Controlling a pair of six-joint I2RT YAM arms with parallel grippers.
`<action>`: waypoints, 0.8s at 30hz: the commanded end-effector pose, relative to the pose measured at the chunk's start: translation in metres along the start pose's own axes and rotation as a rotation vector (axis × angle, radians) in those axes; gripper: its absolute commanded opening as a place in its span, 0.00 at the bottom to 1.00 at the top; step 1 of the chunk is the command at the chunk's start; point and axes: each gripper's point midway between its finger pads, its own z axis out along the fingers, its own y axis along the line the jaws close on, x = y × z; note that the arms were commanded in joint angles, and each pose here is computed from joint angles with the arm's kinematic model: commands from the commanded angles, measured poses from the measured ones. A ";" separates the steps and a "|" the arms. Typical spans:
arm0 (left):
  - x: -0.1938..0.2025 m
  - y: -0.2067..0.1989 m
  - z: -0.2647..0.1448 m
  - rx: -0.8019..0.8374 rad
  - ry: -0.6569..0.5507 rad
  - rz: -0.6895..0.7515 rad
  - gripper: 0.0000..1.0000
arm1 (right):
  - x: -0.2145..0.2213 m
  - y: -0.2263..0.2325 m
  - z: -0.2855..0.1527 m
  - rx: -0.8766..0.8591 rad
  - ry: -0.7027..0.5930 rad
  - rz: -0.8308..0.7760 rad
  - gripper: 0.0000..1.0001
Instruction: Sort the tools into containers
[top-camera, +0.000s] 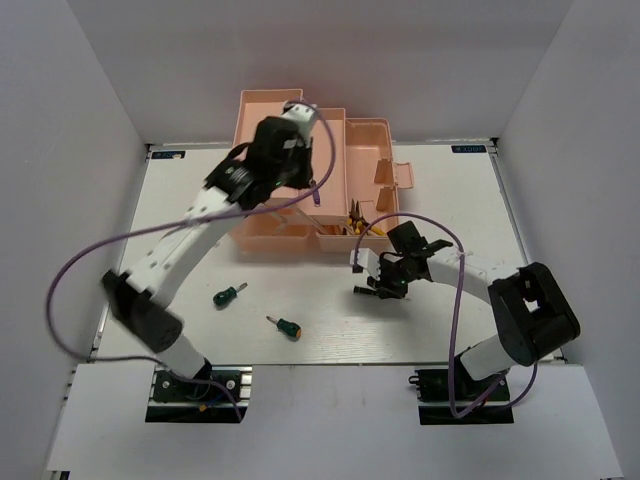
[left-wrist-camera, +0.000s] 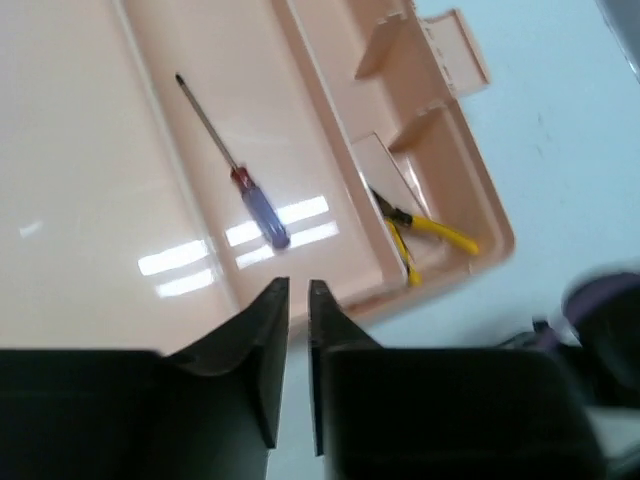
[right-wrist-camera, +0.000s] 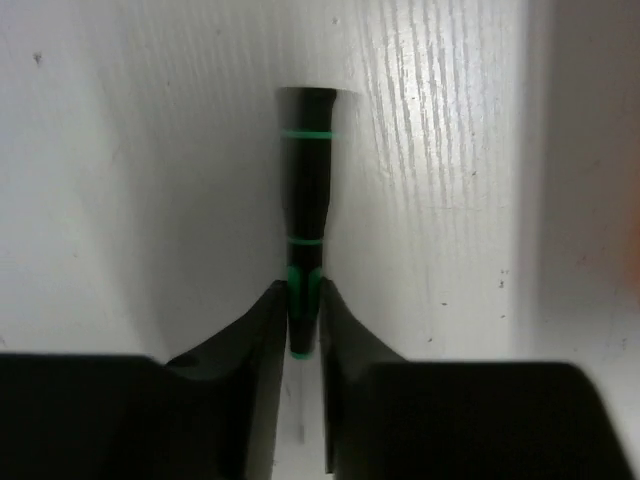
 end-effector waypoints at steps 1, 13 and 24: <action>0.015 0.001 -0.079 0.083 -0.045 -0.052 0.22 | 0.005 0.015 0.003 -0.050 0.037 0.036 0.17; 0.258 -0.002 -0.128 0.169 0.425 -0.333 0.69 | -0.128 0.006 -0.125 0.031 -0.348 0.020 0.00; 0.313 0.014 -0.113 -0.151 0.652 -0.620 0.76 | -0.245 -0.178 -0.135 0.347 -0.546 0.675 0.00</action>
